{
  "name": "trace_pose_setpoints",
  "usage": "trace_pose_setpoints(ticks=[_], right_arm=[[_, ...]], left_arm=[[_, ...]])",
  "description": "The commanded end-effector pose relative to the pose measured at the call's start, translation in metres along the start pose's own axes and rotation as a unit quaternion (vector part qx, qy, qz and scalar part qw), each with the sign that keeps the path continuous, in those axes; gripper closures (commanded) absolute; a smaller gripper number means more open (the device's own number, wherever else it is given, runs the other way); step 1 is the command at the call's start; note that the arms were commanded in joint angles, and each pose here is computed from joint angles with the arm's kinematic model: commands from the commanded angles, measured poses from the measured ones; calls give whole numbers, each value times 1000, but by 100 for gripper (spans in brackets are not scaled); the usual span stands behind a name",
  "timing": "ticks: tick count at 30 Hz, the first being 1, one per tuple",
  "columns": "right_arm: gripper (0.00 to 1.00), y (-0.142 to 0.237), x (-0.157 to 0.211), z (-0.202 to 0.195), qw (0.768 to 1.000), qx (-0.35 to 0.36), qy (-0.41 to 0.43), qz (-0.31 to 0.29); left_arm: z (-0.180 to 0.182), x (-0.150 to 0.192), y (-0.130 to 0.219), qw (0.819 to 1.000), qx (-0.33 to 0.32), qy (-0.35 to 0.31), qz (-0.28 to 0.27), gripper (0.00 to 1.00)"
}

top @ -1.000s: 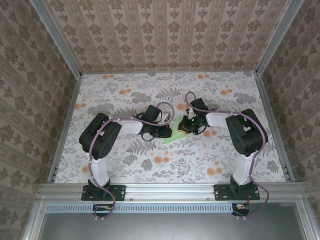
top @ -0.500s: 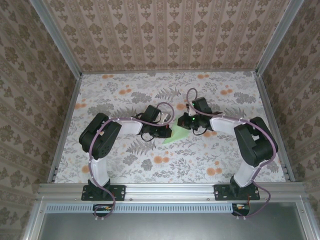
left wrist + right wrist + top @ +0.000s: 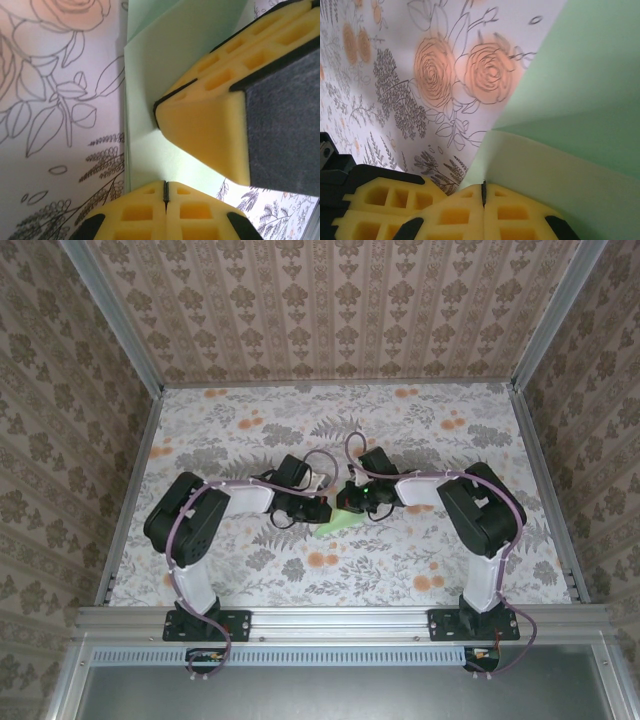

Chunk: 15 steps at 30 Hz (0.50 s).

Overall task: Fold a paper plane with a square sheet of paper (pick it up from the middle)
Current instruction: Fourth fold the wing at the center of the table.

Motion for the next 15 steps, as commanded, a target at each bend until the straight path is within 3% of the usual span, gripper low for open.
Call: trace_pose_setpoints(ticks=[1,7,15], right_arm=[[95,-9,7,-9,1000,14,13,19],[97,4,-3,-42,998,57,14,-12],[97,33,-50,-89,992,52,-69,-89]], left_arm=[[32,52,-2,994,-58,41,80,100],[37,61,-1,993,-61,51,90,100],[40,70,0,992,-59,58,97,100]])
Point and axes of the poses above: each hand's point on the last joint's axis, 136 mm out from that joint toward the fingers, its own y axis back along the fingers, its own z axis along the line the jaws close on, x = y × z, the point moved 1 cm from there along y, back along the fingers, and after that the axes turned 2 degrees about -y, right-handed, at the moved point
